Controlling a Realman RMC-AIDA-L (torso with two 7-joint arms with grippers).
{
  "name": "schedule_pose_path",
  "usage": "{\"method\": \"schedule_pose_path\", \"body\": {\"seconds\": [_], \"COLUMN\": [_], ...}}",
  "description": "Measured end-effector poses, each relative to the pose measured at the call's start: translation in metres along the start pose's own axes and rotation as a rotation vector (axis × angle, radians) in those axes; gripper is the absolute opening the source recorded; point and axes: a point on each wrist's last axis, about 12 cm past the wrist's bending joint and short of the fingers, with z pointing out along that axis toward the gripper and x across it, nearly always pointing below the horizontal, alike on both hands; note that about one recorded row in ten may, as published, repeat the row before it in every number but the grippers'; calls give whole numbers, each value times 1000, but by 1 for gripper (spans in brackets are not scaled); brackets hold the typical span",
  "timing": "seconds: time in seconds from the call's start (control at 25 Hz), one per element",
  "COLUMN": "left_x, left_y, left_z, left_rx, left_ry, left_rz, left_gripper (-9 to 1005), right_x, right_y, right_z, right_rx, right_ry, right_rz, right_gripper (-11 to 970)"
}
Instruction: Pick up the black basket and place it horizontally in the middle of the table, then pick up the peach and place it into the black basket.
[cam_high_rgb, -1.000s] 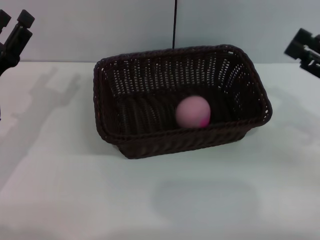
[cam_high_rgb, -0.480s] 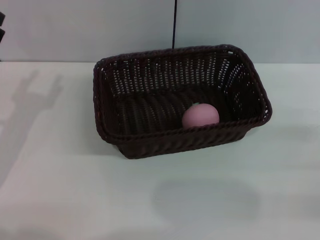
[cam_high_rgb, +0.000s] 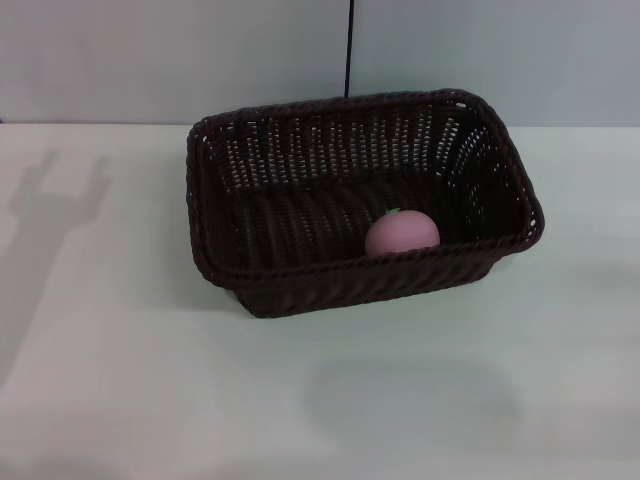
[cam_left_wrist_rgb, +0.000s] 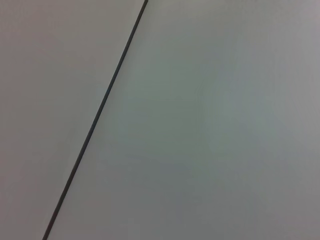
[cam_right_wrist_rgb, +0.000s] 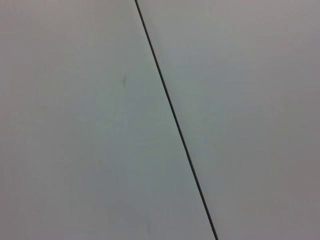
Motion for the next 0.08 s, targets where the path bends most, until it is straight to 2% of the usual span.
{"method": "schedule_pose_path", "body": {"seconds": [0.08], "left_x": [0], "left_y": [0], "left_z": [-2], "left_rx": [-7], "left_ry": [-2], "left_rz": [-4], "left_gripper": [725], "right_x": [1], "right_y": [0], "right_z": [1], "right_rx": [5], "right_ry": [2], "right_rz": [1], "right_gripper": [665]}}
